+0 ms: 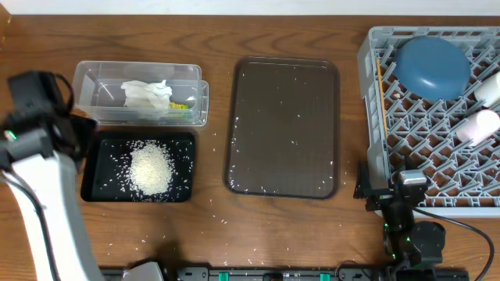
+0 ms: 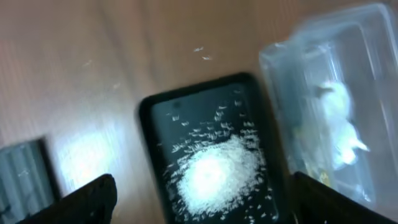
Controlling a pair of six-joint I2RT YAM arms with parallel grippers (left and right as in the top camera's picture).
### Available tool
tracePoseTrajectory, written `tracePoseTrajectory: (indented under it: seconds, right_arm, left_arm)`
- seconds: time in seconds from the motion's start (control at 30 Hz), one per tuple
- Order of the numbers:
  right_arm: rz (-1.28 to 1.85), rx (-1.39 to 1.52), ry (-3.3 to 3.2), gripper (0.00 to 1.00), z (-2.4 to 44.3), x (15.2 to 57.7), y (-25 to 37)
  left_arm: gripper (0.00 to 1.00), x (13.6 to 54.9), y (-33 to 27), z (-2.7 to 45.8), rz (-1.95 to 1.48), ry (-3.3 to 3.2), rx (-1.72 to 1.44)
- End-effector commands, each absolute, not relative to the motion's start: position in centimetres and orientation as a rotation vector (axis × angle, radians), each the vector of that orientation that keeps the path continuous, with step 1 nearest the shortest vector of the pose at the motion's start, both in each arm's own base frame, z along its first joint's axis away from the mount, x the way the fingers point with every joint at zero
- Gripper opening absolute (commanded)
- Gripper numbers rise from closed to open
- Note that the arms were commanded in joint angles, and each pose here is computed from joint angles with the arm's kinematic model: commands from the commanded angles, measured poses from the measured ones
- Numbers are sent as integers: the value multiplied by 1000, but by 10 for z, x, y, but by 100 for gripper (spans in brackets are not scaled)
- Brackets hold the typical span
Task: Sort waste into correct bins and load items into the dishwasher rack
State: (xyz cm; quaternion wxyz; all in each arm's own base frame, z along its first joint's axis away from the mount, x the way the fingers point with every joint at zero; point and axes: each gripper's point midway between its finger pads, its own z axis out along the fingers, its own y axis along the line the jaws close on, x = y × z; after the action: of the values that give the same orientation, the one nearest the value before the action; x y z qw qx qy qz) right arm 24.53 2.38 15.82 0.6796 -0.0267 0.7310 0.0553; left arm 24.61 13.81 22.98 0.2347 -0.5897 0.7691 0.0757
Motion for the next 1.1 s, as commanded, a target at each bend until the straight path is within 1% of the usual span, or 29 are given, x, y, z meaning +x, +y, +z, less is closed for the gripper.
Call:
tracePoseTrajectory:
  seconds: [0.0, 0.1, 0.2, 0.37, 0.6, 0.83, 1.07]
  right_arm:
    - [99, -53, 1641, 99, 158, 245, 19]
    - [98, -53, 1641, 99, 158, 245, 19]
    - [99, -53, 1641, 99, 158, 245, 19]
    - [98, -53, 1641, 99, 158, 245, 19]
    - [99, -53, 1641, 99, 158, 245, 19]
    - [99, -53, 1642, 99, 158, 245, 19]
    - [99, -53, 1641, 99, 158, 245, 19]
  left_arm:
    - [90, 248, 112, 210, 173, 2253, -1291]
    - [90, 261, 89, 199, 96, 2234, -1034]
    - [90, 262, 74, 188, 47, 2152, -910]
    - [90, 231, 58, 171, -67, 2090, -934]
    - [90, 215, 54, 187, -143, 1955, -911]
    - [90, 233, 28, 182, -167, 1916, -511]
    - [90, 246, 17, 176, -229, 1718, -420]
